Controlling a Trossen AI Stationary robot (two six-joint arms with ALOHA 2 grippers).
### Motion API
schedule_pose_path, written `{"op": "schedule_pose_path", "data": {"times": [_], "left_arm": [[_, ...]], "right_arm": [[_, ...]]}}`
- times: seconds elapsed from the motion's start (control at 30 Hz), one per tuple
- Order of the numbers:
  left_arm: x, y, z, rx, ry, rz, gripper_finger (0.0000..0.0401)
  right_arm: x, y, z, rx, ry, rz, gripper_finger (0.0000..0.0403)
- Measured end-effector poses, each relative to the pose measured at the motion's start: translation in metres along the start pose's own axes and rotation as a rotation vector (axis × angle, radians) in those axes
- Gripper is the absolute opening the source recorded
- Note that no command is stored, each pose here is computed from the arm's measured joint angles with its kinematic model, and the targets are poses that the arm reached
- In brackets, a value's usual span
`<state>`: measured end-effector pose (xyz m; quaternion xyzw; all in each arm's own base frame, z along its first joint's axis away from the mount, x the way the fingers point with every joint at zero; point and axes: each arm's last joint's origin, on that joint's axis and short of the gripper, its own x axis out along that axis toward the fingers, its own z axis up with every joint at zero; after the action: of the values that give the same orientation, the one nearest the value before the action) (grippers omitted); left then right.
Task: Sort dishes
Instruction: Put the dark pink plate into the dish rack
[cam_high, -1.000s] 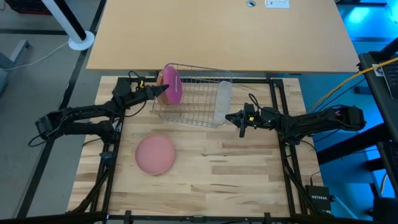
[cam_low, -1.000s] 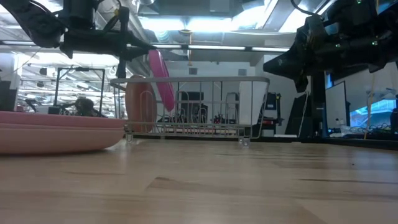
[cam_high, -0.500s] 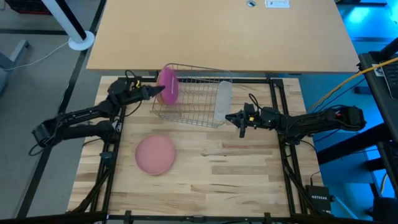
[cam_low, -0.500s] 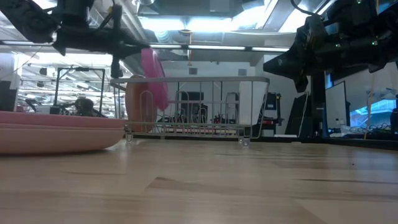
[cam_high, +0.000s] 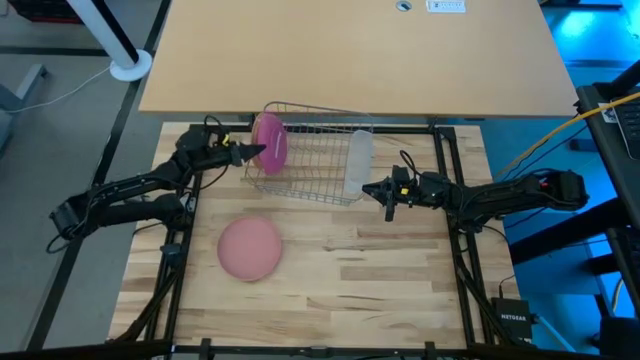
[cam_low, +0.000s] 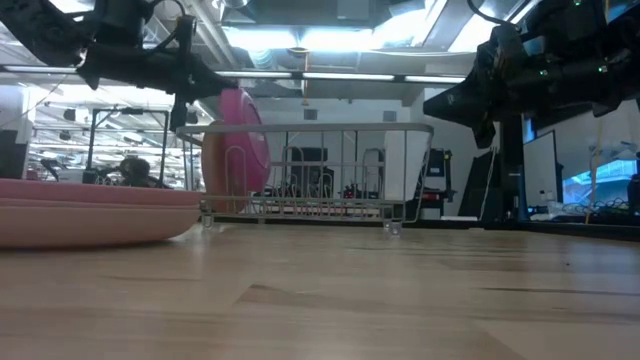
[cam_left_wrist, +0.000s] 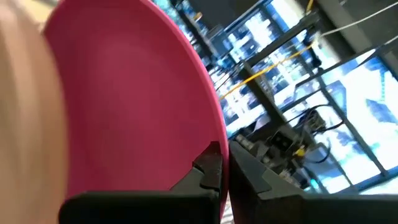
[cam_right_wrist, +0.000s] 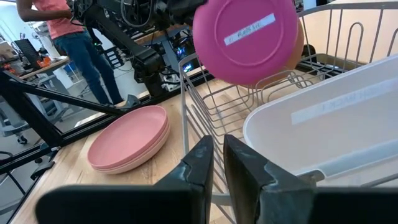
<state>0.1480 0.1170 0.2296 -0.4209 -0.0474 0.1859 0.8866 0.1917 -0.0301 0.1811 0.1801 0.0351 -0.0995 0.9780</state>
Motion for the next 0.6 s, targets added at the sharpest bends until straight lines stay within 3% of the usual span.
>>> {"op": "schedule_pose_path", "data": {"times": [0.23,0.6], "left_arm": [[0.0,0.0029,-0.0024,0.004,0.028,0.036,0.0009],[-0.0004,0.0098,-0.005,0.012,0.003,0.141,0.0078]], "right_arm": [[0.0,0.0,0.0,0.0,0.0,0.0,0.0044],[0.0,0.0,0.0,0.0,0.0,0.0,0.0044]]}}
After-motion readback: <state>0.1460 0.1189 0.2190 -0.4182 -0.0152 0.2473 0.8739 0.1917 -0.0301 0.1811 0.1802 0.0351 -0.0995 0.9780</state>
